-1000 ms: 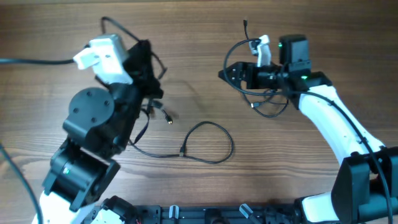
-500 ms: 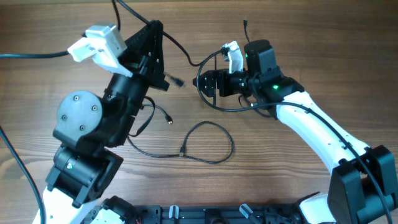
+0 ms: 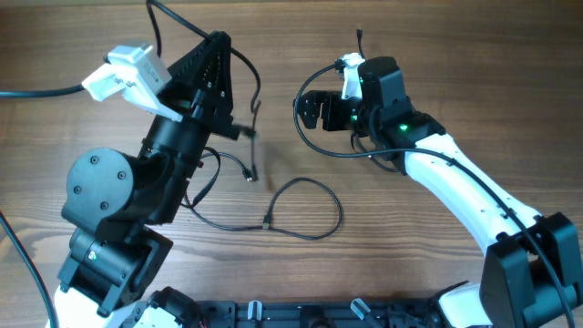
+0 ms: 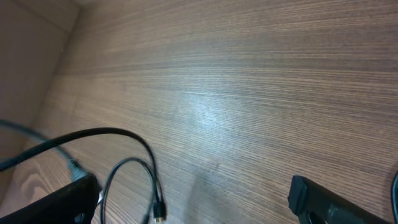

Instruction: Untangle cables

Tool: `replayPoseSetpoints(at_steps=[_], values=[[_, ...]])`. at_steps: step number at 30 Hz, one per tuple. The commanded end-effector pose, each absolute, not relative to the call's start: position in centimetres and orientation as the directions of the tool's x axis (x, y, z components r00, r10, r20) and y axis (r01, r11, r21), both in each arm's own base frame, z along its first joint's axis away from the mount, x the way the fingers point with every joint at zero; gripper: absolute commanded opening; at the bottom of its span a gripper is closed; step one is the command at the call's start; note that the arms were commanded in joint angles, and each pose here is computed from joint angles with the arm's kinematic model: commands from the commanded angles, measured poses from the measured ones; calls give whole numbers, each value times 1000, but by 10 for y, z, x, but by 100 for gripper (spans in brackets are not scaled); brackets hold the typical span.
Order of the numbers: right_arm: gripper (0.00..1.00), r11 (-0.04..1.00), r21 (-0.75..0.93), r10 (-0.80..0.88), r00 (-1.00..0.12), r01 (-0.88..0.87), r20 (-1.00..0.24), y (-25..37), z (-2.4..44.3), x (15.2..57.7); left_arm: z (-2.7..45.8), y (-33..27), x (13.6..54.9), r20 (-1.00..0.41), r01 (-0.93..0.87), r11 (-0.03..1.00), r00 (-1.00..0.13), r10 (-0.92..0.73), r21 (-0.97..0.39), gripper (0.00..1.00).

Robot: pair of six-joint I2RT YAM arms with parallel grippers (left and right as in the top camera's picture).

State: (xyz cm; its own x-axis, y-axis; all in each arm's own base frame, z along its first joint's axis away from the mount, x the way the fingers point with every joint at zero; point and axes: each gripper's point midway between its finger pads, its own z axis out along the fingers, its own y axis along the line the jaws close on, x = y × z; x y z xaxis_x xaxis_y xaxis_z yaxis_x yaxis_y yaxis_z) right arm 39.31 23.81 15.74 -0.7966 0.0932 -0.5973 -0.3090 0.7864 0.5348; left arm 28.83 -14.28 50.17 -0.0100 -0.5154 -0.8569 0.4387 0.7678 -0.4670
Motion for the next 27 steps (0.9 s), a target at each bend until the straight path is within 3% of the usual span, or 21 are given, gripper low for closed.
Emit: replayPoseSetpoints(at_steps=[1,7,13,16,20,25,27], values=[[100,761,515,-4,-797,-394,-603,246,147,382,514,-141,281,-846,466,750,7,-534,-470,4],[100,764,456,-85,-773,-456,-629,246,134,383,515,-141,281,-843,469,748,11,-537,-471,4],[98,785,485,-69,-833,-385,-549,248,88,390,507,-127,293,-852,373,801,45,-521,-469,4],[98,801,495,-27,-847,-336,-531,245,86,393,489,-99,322,-863,164,864,102,-494,-476,4],[97,801,495,-27,-846,-338,-533,245,87,393,466,-83,366,-860,57,867,109,-498,-495,4],[96,806,512,15,-856,-295,-517,242,88,395,432,-96,420,-808,110,805,24,-588,-583,4],[93,810,524,51,-858,-263,-510,234,91,400,423,-92,442,-736,107,735,35,-676,-670,4]])
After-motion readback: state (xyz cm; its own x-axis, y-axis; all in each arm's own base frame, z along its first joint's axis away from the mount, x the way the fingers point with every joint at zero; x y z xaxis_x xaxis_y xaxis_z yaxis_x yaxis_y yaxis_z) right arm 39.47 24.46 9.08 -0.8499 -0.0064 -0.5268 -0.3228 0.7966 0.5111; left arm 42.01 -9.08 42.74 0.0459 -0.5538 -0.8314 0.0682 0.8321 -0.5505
